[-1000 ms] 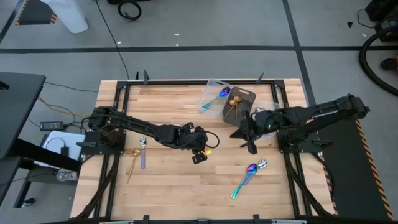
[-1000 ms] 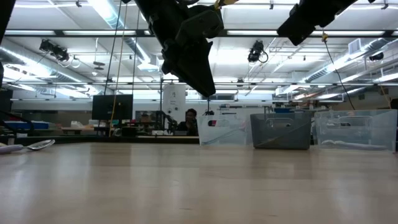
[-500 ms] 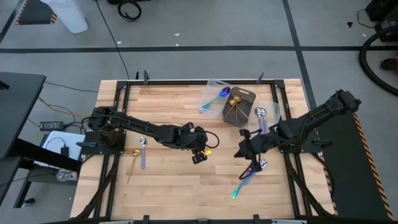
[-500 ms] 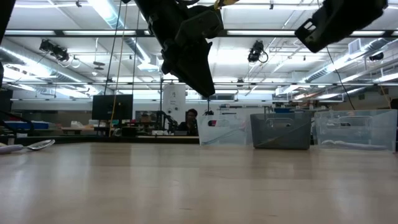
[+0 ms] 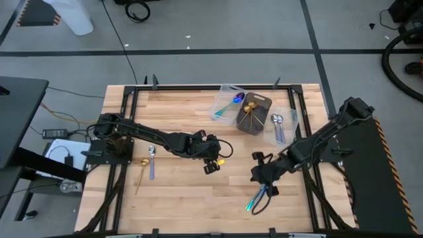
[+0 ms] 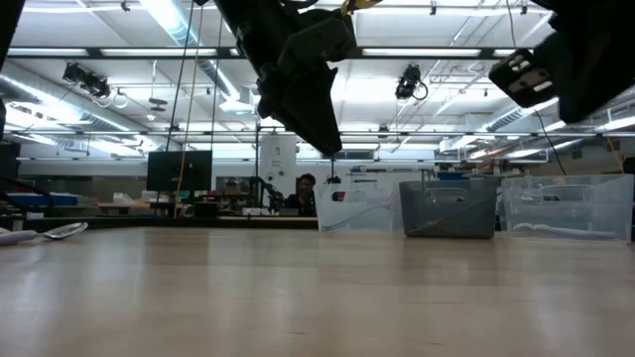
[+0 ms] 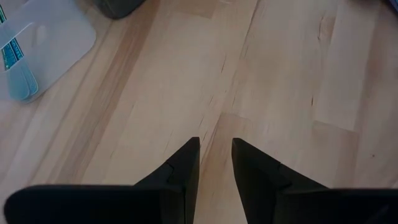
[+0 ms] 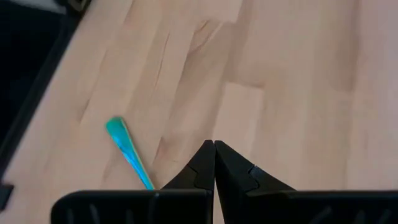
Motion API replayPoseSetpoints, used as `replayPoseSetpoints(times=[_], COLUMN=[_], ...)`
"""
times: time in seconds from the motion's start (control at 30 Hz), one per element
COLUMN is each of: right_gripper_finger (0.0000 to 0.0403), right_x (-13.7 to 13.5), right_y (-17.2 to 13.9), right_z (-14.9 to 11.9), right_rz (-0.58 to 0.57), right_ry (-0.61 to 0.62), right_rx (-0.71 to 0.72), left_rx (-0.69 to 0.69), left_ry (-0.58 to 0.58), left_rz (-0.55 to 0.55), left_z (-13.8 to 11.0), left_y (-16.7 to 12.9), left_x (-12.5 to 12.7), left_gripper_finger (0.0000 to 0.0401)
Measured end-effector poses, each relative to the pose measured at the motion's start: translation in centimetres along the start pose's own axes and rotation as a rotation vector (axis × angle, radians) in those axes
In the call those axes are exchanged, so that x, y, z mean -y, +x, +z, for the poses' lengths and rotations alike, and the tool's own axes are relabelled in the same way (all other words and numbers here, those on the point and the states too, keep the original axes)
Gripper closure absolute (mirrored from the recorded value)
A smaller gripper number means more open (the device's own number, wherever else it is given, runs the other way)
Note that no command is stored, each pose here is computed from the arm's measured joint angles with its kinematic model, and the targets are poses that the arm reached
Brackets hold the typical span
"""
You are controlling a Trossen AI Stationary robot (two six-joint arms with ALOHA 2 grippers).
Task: Sort silverware by color (type)
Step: Put the blue spoon into the left transparent bin
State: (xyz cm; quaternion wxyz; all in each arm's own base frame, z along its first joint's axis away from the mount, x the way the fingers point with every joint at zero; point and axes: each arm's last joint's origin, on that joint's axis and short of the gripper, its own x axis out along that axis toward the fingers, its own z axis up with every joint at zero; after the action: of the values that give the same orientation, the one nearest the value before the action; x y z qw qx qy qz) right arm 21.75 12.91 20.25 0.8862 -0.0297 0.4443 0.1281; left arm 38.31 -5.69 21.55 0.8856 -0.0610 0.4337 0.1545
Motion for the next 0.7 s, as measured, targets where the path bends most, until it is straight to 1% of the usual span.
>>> replayPoseSetpoints(times=[0.17,0.3,0.4,0.6,0.7], right_gripper_finger=[0.0386,0.0369,0.0342,0.0271,0.0245], right_x=[-1.1,-2.1,-2.9,-4.3,-4.7], right_y=[2.1,3.5,4.4,5.4,6.1], right_z=[-0.8,-1.2,-1.4,-1.5,-1.9], right_rz=[0.027,0.063,0.074,0.079,0.078], right_ry=[-0.055,-0.097,-0.114,-0.160,-0.176], right_rx=[-0.077,-0.102,-0.112,-0.152,-0.178], left_rx=[-0.002,-0.002,-0.003,-0.004,-0.007], left_ry=[0.021,0.023,0.024,0.024,0.026], left_rz=[0.001,0.001,0.002,0.002,0.003], left_z=[0.0,0.0,0.0,0.0,-0.1], left_y=[0.0,0.0,0.0,0.0,0.0], left_x=[0.0,0.0,0.0,0.0,0.0], left_gripper_finger=[0.0299,0.0299,0.0299,0.0299,0.0299])
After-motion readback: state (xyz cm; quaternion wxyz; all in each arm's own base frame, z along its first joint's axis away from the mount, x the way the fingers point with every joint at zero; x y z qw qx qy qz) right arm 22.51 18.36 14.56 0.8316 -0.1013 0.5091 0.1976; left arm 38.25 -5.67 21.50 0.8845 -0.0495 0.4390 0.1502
